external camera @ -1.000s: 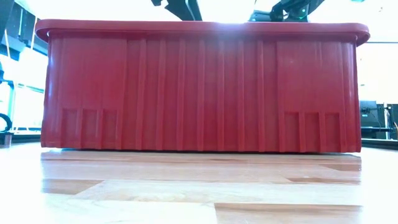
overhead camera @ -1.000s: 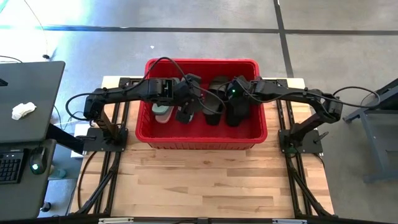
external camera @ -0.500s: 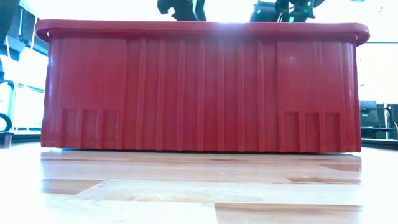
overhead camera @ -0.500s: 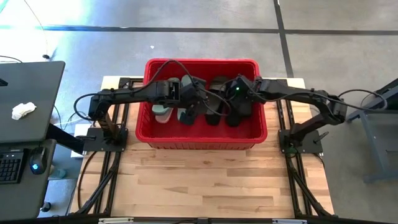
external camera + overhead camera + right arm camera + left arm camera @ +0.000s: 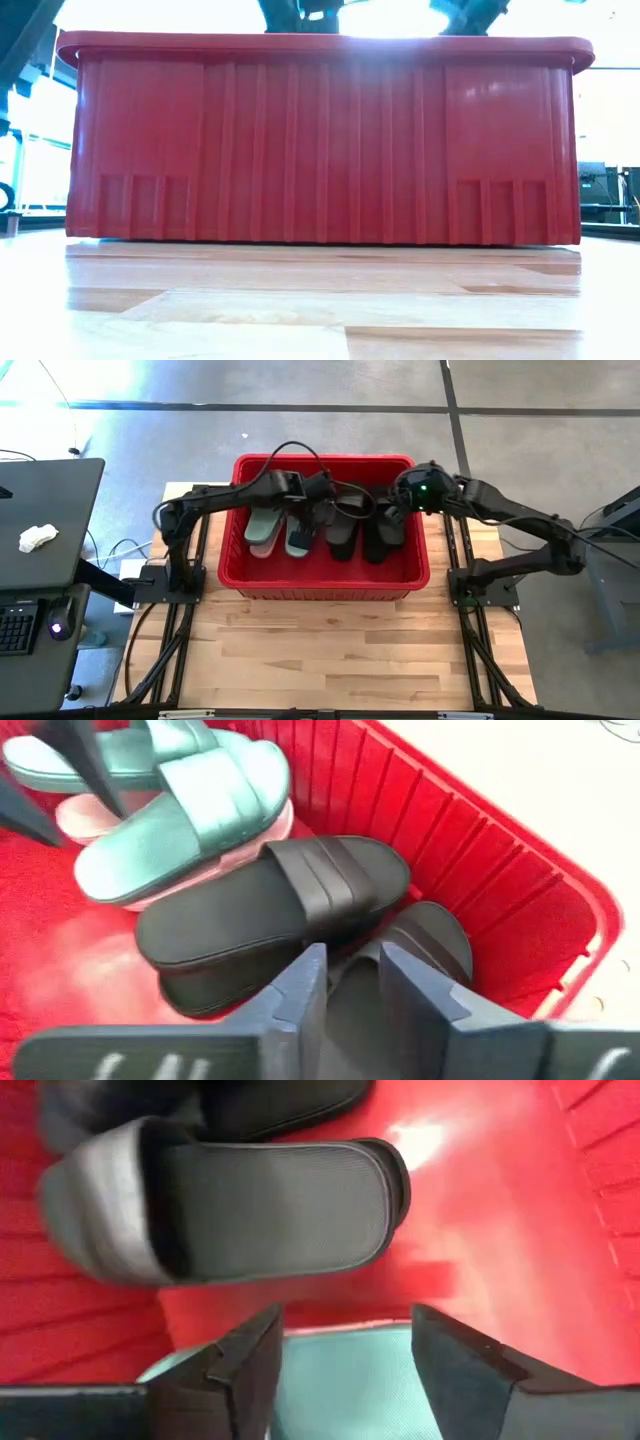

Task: Pick and place slides into bin
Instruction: Adjust the slides on the red bin

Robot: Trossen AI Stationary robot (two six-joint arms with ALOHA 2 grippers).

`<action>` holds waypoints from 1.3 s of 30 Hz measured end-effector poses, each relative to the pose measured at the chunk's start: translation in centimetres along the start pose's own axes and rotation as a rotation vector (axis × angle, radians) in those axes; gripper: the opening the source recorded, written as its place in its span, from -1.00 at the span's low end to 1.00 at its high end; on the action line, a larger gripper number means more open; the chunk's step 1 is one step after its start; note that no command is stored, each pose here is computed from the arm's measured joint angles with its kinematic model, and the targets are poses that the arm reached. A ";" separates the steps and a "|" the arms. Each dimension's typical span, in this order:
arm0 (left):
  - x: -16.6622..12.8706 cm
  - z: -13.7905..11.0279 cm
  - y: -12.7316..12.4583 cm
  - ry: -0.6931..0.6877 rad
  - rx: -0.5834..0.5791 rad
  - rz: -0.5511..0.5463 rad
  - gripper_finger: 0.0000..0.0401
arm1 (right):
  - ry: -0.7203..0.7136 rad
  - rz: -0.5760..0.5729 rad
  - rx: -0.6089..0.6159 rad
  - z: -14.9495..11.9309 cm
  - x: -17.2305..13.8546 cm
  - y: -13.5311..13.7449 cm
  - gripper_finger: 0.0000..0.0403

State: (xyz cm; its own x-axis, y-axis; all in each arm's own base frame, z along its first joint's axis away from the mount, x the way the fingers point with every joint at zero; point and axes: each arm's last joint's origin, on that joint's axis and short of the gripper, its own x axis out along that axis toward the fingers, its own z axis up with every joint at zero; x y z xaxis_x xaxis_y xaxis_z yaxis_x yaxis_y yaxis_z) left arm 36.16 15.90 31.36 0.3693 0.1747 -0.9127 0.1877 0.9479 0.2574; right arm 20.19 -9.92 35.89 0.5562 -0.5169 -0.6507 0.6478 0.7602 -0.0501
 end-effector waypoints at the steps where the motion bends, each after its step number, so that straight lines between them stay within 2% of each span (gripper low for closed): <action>1: 0.6 -0.2 0.4 -0.002 0.010 -0.019 -0.02 | -0.004 0.009 0.001 -0.1 -0.3 -0.1 -0.65; 7: 3.8 -0.7 1.2 0.072 0.043 -0.043 -0.27 | 0.028 0.005 -0.019 -0.8 -1.4 -0.4 -0.97; 16: 7.3 -0.7 1.0 0.124 0.011 -0.110 -0.59 | 0.047 -0.006 -0.030 -1.0 -1.4 -0.5 -0.99; 30: 7.4 -0.2 1.3 0.080 -0.010 -0.073 -0.89 | 0.048 -0.006 -0.038 -1.0 -1.4 -0.5 -1.00; 39: 7.4 -0.5 1.4 0.131 -0.007 -0.040 -1.00 | 0.049 -0.007 -0.039 -1.0 -1.4 -0.5 -1.00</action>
State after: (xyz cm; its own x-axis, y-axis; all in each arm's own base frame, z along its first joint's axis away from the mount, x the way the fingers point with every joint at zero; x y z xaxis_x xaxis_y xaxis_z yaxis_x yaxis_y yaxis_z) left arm 38.68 18.61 24.83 0.2395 0.1700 -0.9559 0.1934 0.9565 0.2185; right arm 18.60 -9.20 36.03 0.5253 -0.5029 -0.6864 0.6303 0.7719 -0.0831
